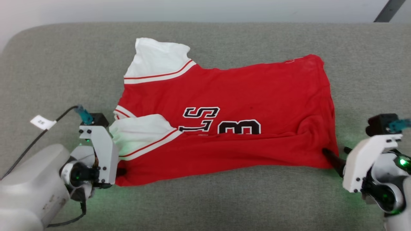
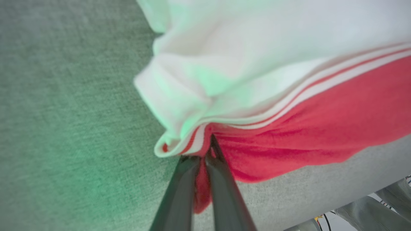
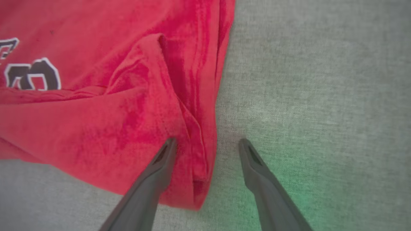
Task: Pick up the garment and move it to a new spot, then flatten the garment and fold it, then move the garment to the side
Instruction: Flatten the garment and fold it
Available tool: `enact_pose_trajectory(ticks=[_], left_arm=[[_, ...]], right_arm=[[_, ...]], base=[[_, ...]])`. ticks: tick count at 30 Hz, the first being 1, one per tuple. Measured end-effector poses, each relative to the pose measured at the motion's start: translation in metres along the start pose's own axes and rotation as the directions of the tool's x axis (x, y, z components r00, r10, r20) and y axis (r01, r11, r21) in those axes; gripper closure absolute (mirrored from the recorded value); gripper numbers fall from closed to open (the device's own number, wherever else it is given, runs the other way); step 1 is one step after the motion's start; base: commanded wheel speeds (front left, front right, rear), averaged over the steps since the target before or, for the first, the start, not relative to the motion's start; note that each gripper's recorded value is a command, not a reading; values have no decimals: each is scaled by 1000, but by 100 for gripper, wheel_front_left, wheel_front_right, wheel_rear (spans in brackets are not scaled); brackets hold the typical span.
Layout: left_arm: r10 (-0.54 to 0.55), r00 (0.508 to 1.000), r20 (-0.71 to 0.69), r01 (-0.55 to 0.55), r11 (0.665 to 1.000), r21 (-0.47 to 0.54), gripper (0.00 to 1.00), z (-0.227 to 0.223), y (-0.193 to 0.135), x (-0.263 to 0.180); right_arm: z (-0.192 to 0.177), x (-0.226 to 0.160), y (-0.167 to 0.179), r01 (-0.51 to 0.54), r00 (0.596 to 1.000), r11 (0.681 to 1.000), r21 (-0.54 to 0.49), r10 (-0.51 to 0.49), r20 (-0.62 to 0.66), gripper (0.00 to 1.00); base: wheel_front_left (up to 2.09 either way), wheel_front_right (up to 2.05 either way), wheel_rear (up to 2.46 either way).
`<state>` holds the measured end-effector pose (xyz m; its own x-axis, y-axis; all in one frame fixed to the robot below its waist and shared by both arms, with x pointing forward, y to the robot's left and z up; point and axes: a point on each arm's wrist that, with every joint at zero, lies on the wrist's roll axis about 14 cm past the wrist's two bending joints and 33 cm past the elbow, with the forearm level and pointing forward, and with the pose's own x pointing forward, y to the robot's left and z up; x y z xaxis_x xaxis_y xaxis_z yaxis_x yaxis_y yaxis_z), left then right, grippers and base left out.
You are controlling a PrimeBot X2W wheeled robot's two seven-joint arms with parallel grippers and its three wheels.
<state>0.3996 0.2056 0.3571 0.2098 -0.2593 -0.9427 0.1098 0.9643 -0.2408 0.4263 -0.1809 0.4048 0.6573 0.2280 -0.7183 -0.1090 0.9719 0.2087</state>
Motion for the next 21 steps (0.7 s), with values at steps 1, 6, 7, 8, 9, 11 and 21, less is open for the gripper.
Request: enact_pose_trajectory(ticks=[1,6,7,8,9,11,21], left_arm=[[-1,1000,0,1,1000,5,100,0,0,0],[-4,1000,3,4,1000,3,100,0,0,2],[-4,1000,6,4,1000,9,100,0,1,2],[-4,1000,7,4,1000,12,100,0,1,2],[-6,1000,9,6,1000,11,100,0,1,2],[-8,1000,15,8,1000,15,100,1,1,2],[-7,999,35,5,998,68,100,7,-1,-9]], right_arm=[[-2,4,1,0,1000,1000,-3,0,-26,0],[-8,18,2,5,994,998,-62,-12,-111,100],[-7,19,2,8,993,998,-69,-16,-113,100],[-5,20,3,5,994,998,-64,-12,-107,100],[-5,21,3,4,994,998,-66,-11,-107,100],[-5,22,4,-1,994,998,-67,-7,-108,100],[4,5,0,-5,995,996,-91,-4,-97,100]], base=[[0,0,0],[0,0,0],[0,0,0],[0,0,0],[0,0,0],[0,0,0],[0,0,0]])
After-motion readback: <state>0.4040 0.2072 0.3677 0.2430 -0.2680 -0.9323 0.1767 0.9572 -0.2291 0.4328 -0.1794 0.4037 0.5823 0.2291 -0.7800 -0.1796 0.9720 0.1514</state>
